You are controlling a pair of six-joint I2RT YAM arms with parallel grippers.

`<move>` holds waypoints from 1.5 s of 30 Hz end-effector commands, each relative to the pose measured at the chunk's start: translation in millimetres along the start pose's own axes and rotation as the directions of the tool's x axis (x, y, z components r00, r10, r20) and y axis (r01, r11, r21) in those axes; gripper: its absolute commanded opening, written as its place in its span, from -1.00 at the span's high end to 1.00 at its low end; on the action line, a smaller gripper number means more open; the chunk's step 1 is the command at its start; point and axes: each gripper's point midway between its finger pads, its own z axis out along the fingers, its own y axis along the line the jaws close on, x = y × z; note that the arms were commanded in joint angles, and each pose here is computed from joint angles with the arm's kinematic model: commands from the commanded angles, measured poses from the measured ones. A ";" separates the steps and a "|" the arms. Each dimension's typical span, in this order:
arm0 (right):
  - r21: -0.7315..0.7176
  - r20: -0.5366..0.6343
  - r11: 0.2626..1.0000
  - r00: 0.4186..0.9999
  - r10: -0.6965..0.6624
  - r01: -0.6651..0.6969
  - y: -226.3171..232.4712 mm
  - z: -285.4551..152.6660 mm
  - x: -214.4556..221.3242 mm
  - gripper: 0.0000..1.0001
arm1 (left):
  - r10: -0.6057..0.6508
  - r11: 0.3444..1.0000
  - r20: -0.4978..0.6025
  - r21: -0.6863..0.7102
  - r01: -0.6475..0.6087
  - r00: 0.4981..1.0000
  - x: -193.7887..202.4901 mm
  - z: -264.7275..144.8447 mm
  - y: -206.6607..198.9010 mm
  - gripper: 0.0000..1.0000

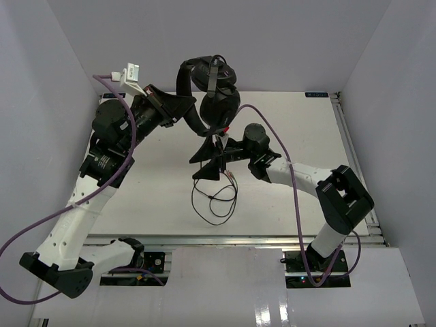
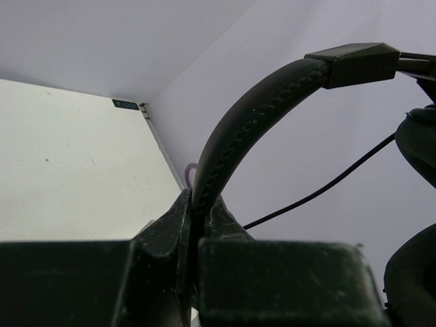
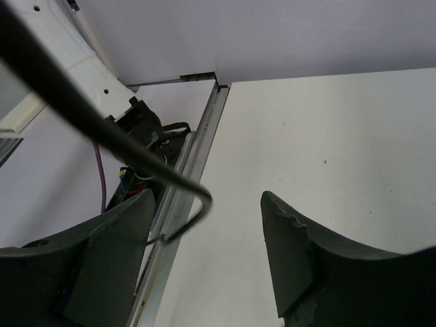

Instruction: Wrap the headphones

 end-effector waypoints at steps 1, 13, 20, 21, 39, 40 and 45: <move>-0.049 0.096 0.999 0.995 0.013 -0.008 15.7 4.3 -17.7 -0.22 | -0.008 1.000 0.137 0.017 0.006 0.990 -32.7 -15.4 -18.7 1.00; 0.003 -0.002 0.997 0.997 0.076 -0.076 55.1 -12.1 7.7 0.85 | -0.004 0.959 0.467 -0.248 0.135 0.884 -78.5 -48.1 41.5 1.00; 0.269 -0.320 0.947 0.944 -0.084 0.176 6.4 -40.4 33.0 0.85 | 0.150 0.883 0.461 -0.460 0.091 0.875 -84.0 -22.8 89.1 1.00; 0.290 -0.372 0.942 0.926 -0.054 0.171 6.5 -49.0 41.4 0.85 | 0.178 0.863 0.438 -0.500 0.075 0.881 -79.5 -14.1 101.7 1.00; 0.232 -0.848 0.671 0.484 -0.215 0.704 -24.0 -156.4 -3.1 0.85 | 0.451 0.547 0.017 -0.795 -0.262 0.892 8.6 10.2 251.8 1.00; 0.208 -0.857 0.684 0.467 -0.217 0.699 -21.2 -156.7 4.9 0.85 | 0.439 0.557 0.021 -0.791 -0.254 0.898 11.6 10.8 252.4 1.00; 0.135 -0.904 0.680 0.371 -0.214 0.721 -17.4 -172.3 27.3 0.85 | 0.402 0.600 0.067 -0.773 -0.207 0.913 7.4 13.0 240.7 1.00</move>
